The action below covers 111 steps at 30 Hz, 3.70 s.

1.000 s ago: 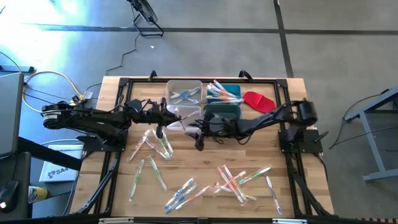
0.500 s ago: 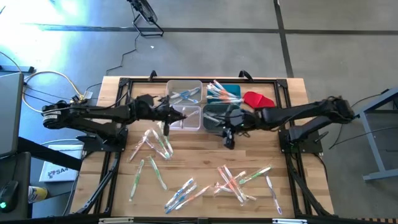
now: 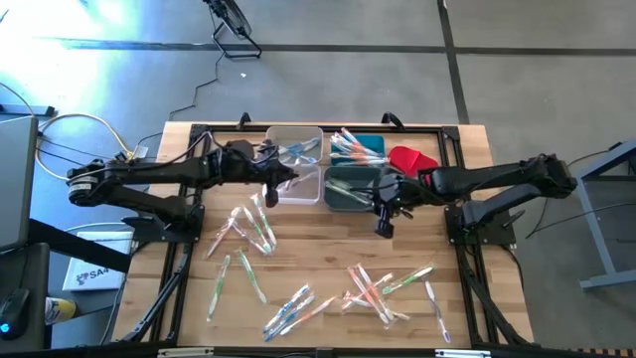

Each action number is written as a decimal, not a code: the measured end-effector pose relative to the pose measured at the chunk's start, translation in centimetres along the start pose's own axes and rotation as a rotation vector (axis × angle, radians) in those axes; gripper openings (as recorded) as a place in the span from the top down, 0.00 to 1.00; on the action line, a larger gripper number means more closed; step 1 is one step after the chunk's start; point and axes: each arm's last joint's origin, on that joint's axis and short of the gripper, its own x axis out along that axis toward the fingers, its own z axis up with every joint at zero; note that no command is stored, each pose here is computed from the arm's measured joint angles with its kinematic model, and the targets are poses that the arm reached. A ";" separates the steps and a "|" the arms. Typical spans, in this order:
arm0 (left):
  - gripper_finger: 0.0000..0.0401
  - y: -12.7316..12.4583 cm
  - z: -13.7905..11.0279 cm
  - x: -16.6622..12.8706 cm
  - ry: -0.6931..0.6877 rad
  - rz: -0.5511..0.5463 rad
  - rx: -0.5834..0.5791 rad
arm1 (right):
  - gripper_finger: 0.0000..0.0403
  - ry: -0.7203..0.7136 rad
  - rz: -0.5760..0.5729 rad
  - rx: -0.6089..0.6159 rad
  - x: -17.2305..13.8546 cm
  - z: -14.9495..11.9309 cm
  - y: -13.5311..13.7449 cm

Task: Pick & Place Toothbrushes
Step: Put the purple toothbrush into the transparent bin, then put the orange toothbrush into the blue bin

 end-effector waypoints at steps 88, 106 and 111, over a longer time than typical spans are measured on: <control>0.99 -3.0 -3.0 6.1 0.501 0.007 -0.156 | 1.00 -0.501 0.276 -0.135 6.0 -7.1 1.8; 1.00 -6.4 -8.1 -3.0 0.426 0.185 -0.375 | 0.99 -0.628 0.257 -0.247 5.4 -6.3 2.0; 1.00 -6.0 -7.8 -5.9 0.445 0.185 -0.451 | 0.99 -0.639 0.237 -0.290 5.3 -6.2 1.9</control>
